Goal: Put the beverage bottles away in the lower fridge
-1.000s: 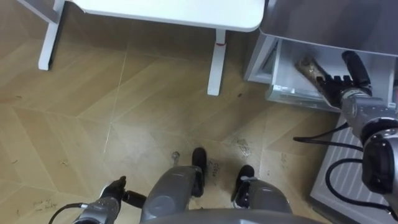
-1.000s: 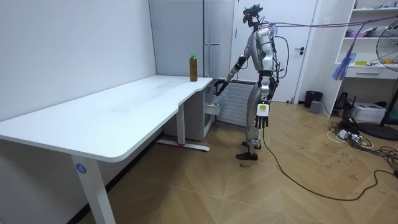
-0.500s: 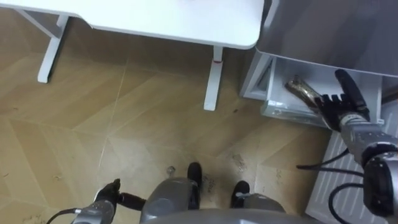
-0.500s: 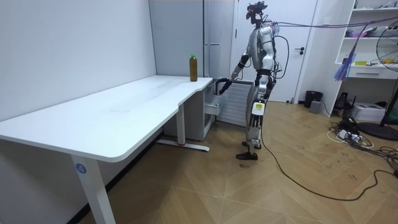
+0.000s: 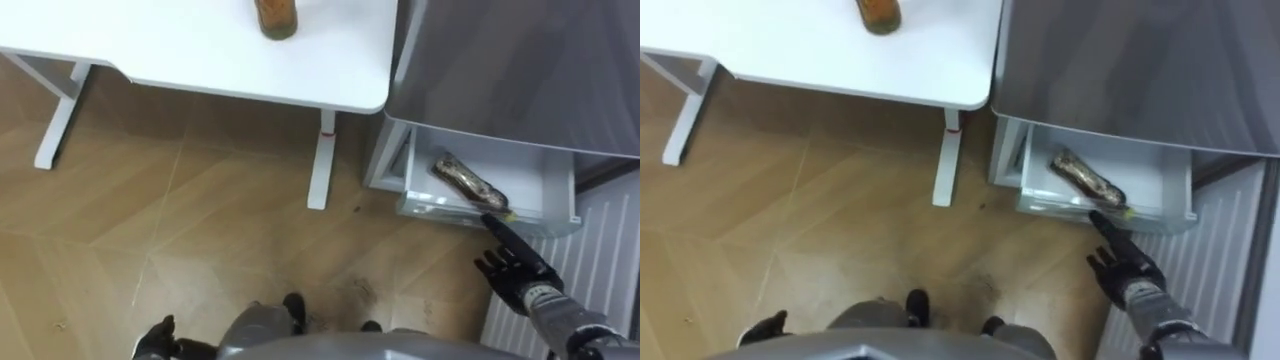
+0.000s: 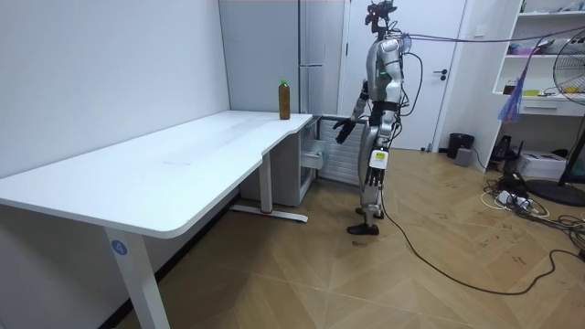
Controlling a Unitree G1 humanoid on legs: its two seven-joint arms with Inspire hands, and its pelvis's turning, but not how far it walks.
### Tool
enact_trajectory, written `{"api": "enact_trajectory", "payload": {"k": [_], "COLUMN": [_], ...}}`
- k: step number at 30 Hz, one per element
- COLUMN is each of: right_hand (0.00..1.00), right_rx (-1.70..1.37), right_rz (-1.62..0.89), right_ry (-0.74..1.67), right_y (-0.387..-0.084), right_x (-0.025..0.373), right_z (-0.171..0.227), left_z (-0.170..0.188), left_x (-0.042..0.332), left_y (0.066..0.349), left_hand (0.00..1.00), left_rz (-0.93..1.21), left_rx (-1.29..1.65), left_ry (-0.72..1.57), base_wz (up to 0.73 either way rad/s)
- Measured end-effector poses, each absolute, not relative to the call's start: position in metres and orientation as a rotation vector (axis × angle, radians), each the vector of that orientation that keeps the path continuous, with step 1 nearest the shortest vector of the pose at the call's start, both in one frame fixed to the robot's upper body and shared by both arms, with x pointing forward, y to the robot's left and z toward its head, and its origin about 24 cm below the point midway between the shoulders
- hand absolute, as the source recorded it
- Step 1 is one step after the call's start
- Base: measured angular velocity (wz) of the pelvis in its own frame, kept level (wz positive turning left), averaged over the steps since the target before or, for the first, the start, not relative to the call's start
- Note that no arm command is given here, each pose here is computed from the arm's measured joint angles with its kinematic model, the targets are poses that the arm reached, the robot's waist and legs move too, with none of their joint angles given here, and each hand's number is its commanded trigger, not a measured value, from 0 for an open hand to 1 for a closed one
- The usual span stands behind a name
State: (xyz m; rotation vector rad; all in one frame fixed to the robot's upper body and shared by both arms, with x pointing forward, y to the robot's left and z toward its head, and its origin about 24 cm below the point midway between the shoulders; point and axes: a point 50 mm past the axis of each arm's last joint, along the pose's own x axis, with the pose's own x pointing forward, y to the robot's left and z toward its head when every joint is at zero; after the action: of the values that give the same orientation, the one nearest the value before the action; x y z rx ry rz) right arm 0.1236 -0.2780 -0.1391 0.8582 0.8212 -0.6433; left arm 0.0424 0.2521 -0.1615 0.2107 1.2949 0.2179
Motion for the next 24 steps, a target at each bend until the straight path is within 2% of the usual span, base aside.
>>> {"api": "enact_trajectory", "payload": {"k": [10, 15, 24], "right_hand": [0.00, 0.00, 0.00], "right_rx": [0.495, 0.313, 0.088], "right_rz": [-0.404, -0.279, -0.198], "right_ry": [1.081, 1.224, 1.325], "right_y": [-0.259, -0.244, -0.236], "right_x": [0.095, 0.074, 0.055], "right_z": [-0.153, -0.162, -0.168], "left_z": [-0.159, -0.162, -0.163], "left_x": [0.051, 0.051, 0.046], "left_y": [0.255, 0.245, 0.245], "left_hand": [0.00, 0.00, 0.00], "left_rz": [0.275, 0.290, 0.289], "left_rx": [0.200, 0.153, 0.152], "left_ry": [1.246, 1.244, 1.257], "base_wz": [-0.02, -0.01, -0.10]}}
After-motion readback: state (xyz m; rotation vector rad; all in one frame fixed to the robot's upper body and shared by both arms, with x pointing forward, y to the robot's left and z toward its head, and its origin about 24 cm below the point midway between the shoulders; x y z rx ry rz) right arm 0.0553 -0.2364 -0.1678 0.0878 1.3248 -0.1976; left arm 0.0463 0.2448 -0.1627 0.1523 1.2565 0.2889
